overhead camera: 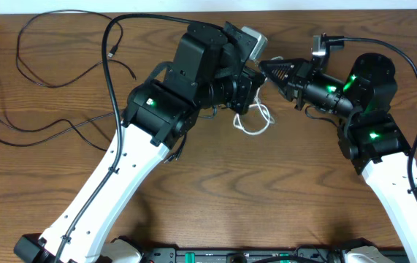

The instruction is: Untangle cables

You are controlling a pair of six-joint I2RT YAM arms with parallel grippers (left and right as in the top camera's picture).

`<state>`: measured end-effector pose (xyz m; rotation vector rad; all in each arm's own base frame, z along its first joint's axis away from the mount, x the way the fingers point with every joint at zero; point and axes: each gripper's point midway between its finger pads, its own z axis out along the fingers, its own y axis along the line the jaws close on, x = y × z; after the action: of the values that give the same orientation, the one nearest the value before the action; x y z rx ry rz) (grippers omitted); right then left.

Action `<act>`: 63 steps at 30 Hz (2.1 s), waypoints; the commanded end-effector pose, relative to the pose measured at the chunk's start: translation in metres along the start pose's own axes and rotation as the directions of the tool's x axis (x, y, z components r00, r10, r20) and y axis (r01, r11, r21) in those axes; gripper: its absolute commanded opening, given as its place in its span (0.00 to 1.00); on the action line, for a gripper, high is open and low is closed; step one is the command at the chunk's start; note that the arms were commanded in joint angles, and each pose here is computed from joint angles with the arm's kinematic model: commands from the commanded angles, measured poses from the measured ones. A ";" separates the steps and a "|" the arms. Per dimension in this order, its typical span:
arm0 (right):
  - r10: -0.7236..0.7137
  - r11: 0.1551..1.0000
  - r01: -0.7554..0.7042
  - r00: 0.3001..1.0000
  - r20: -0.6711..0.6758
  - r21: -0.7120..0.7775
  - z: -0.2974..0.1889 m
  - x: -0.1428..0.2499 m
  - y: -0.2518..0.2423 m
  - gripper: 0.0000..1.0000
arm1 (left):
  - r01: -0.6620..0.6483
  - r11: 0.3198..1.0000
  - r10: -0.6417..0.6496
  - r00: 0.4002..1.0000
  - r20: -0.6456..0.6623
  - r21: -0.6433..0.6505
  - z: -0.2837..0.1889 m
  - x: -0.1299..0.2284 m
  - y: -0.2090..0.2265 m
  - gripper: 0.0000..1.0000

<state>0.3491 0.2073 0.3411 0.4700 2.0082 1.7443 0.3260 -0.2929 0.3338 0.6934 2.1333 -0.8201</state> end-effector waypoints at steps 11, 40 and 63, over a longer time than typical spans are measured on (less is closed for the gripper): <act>-0.060 0.998 0.060 0.997 -0.037 -0.013 0.001 0.008 0.004 0.07 | -0.012 1.000 0.012 1.000 0.027 0.012 -0.005 -0.007 -0.004 0.07; -0.199 0.918 0.110 0.959 0.202 0.380 -0.053 -0.065 -0.088 0.99 | 0.675 0.467 -0.427 0.738 0.522 -0.572 -0.211 0.043 0.112 0.07; -0.183 0.909 0.085 0.961 0.209 0.408 -0.055 -0.064 -0.096 0.99 | 0.818 -0.209 -0.499 0.382 0.778 -0.535 -0.319 0.143 0.217 0.07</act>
<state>0.3762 0.1162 0.2599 0.6274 2.1511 1.1583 0.2505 0.0973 0.3288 -1.3122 2.0455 0.0677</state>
